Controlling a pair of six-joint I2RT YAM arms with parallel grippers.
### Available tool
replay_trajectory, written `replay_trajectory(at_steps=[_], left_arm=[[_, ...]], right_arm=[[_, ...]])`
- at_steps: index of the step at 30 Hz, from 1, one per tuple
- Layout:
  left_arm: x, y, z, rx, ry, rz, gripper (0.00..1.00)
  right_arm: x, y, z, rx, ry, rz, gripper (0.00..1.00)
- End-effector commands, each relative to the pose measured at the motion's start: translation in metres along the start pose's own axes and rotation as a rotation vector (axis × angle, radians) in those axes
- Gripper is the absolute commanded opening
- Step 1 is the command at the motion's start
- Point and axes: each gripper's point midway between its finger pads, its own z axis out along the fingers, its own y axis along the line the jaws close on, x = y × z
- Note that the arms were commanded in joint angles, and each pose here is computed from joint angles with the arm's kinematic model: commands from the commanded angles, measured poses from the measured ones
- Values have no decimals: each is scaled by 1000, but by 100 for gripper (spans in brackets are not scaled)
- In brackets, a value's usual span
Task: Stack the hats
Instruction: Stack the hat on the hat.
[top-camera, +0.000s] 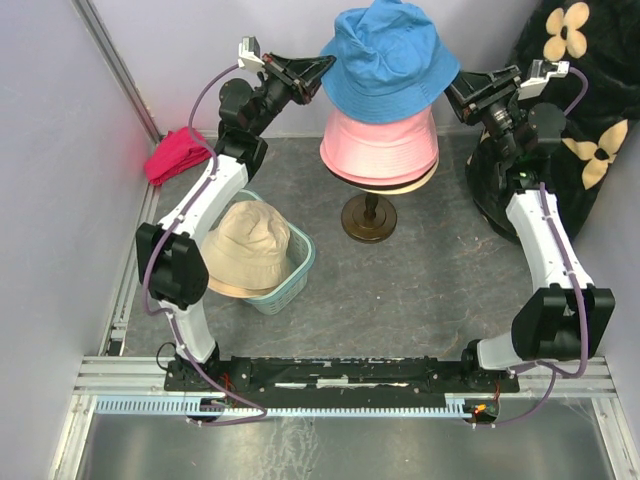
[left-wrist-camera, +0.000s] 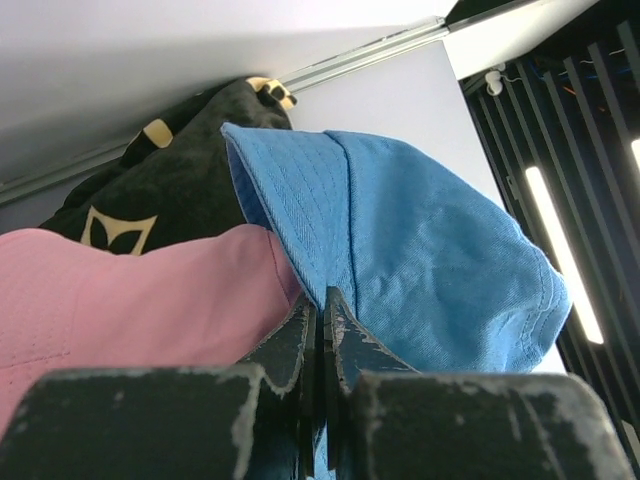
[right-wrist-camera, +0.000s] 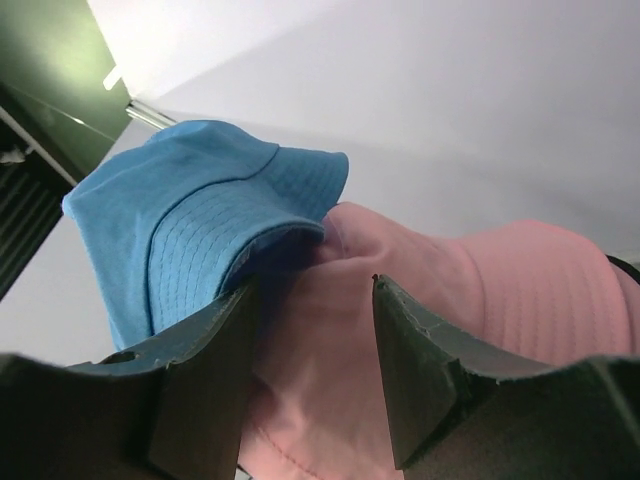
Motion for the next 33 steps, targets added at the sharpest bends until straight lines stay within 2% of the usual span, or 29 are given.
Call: replay_trajectory(at_steps=[1, 9, 18, 33], left_arm=[[-2, -31, 6, 69, 20, -22, 3], [0, -26, 8, 71, 40, -61, 3], [4, -39, 4, 106, 69, -125, 3], [3, -42, 1, 131, 73, -151, 3]], right_arm=[[-11, 33, 6, -176, -25, -6, 57], [-20, 52, 10, -266, -39, -40, 56], [-24, 73, 8, -359, -41, -105, 56], [-23, 66, 21, -362, -16, -152, 56]])
